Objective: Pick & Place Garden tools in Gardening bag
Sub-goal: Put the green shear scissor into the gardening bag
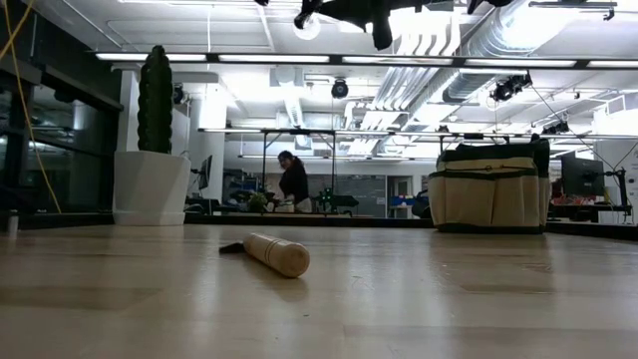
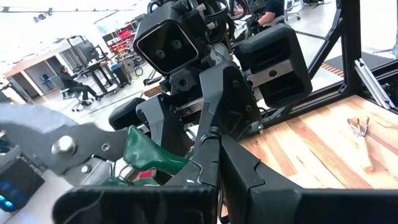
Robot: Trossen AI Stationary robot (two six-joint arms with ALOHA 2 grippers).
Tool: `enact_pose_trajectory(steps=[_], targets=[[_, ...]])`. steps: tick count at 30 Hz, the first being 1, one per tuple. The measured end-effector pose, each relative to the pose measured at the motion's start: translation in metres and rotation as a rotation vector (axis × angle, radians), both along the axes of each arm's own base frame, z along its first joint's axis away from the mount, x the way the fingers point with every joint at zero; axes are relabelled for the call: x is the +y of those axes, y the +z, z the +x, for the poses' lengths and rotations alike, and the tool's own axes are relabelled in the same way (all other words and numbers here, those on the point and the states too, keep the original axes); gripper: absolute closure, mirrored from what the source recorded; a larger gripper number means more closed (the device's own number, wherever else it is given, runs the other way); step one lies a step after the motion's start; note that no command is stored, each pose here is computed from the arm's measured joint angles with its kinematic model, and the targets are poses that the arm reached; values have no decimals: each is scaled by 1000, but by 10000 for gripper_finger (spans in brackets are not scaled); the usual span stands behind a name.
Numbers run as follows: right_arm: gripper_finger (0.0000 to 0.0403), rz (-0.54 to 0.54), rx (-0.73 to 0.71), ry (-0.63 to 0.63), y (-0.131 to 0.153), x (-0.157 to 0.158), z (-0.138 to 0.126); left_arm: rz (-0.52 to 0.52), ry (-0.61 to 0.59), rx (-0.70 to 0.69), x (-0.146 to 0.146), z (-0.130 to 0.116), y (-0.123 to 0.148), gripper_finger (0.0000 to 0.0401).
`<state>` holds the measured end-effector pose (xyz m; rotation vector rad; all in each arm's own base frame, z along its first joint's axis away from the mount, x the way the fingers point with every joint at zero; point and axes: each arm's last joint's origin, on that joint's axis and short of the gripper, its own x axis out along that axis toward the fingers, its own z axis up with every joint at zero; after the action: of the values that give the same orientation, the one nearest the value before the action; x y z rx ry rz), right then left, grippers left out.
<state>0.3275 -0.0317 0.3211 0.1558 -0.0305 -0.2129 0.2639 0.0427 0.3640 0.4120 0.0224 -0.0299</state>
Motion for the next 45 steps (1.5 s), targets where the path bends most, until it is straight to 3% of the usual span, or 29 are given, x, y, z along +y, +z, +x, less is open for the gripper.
enact_pose_trajectory(steps=[24, 39, 45], targets=[[269, -13, 139, -3, -14, -1, -1, 2, 34, 4, 1, 0, 0, 401], [269, -17, 145, 2, -14, 0, -1, 5, 51, 10, 2, 0, -1, 401], [269, -66, 149, 17, -13, 5, 0, 8, 52, 12, 2, 0, -1, 401]])
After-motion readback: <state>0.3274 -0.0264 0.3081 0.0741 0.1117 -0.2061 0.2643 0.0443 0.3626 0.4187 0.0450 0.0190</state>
